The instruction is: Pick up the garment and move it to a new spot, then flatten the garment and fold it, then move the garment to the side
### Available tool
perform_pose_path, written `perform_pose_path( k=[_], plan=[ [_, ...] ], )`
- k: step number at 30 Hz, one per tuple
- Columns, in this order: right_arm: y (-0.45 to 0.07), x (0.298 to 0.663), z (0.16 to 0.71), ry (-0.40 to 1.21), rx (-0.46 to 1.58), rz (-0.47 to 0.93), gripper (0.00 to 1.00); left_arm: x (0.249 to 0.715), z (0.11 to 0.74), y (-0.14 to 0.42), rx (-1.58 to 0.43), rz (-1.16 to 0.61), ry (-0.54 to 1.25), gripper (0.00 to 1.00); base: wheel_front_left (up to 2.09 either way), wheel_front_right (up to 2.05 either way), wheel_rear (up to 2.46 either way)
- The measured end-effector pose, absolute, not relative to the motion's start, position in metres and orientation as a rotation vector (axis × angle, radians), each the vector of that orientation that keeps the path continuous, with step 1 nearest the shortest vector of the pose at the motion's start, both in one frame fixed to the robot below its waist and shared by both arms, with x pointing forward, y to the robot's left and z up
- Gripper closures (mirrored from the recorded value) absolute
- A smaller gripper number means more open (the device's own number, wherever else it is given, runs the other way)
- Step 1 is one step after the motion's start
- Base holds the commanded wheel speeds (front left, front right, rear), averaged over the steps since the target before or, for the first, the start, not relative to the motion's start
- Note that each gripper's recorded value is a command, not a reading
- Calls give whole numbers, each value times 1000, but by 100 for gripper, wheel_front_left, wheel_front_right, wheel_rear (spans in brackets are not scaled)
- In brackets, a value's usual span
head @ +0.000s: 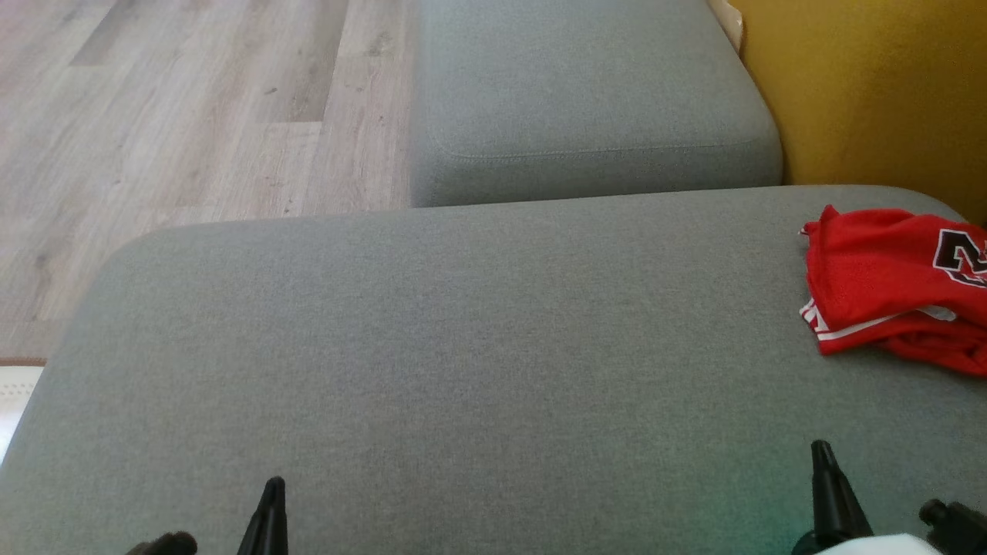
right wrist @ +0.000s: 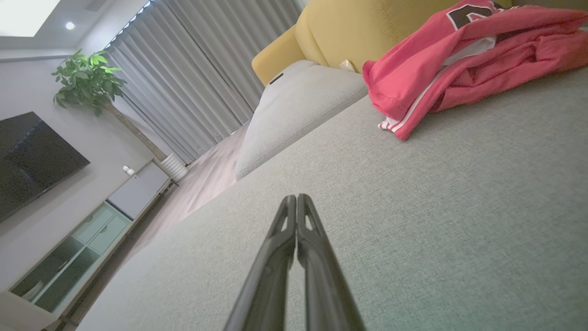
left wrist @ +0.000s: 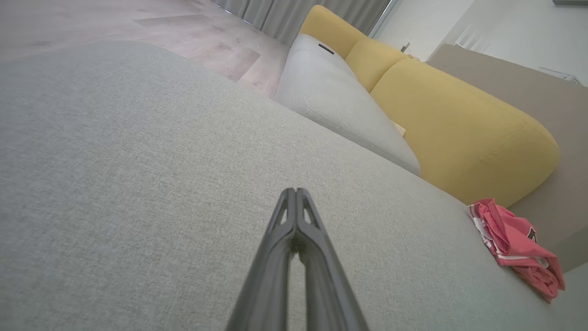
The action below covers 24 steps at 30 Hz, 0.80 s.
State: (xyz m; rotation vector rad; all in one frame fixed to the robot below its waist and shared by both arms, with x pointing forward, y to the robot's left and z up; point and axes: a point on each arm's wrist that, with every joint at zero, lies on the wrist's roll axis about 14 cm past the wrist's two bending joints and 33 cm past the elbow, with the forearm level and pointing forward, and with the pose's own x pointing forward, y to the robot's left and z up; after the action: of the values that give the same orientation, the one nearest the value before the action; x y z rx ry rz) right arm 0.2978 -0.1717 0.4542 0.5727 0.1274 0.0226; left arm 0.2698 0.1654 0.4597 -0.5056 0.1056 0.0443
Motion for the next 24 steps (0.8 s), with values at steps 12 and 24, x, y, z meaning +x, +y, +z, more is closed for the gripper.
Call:
perform_pose_path(
  k=[12, 24],
  plan=[
    [-179, 308, 455, 132, 709, -17, 100, 283, 458, 171, -650, 65, 126, 100, 0, 0, 0],
    [-184, 318, 457, 134, 846, -47, 100, 296, 456, 173, -797, 73, 147, 100, 0, 0, 0]
  ],
)
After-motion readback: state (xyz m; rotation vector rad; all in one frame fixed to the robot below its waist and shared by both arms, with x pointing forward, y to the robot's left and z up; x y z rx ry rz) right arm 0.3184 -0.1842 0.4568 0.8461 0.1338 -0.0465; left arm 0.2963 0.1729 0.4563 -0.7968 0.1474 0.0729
